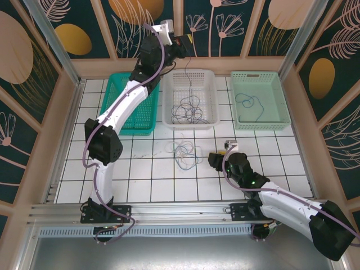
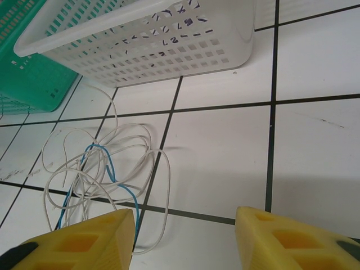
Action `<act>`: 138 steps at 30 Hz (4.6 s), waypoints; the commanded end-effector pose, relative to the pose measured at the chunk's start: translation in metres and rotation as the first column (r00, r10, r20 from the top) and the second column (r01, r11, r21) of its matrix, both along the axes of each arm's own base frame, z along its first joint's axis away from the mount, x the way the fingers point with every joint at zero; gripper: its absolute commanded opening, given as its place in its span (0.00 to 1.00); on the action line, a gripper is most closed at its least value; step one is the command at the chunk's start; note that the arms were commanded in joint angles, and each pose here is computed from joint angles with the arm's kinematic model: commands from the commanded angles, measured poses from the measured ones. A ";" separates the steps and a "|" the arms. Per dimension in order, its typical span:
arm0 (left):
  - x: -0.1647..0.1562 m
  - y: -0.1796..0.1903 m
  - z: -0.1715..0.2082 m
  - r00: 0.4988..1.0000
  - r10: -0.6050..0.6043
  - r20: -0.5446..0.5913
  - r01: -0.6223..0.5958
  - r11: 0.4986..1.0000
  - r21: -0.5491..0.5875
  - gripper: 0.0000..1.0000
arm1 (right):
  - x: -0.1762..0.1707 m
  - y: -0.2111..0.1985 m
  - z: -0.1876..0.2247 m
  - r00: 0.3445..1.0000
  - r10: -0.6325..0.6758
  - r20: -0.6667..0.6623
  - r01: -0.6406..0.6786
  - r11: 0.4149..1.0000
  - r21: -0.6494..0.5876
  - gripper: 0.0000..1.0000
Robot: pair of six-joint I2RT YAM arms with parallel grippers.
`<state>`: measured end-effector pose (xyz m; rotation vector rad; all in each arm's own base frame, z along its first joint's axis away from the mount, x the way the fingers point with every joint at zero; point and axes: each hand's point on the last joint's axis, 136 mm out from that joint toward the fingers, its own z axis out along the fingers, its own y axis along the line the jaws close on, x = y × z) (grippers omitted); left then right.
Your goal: Untangle the cables
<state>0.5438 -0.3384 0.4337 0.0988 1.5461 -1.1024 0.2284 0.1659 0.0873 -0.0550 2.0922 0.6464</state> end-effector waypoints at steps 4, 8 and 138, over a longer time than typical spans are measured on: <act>0.038 0.003 -0.106 0.985 0.113 -0.132 -0.086 0.977 0.196 0.07 | 0.000 0.000 0.001 1.000 -0.006 -0.003 0.006 1.000 0.021 0.51; 0.043 -0.009 -0.148 0.976 0.073 -0.207 -0.026 0.975 0.220 0.07 | 0.001 0.000 0.004 1.000 -0.007 0.002 0.007 1.000 0.025 0.51; -0.300 -0.018 -0.224 0.800 -0.593 -0.089 0.578 0.724 0.377 0.00 | 0.008 0.089 0.132 0.857 0.457 0.239 -0.442 0.889 -0.118 0.00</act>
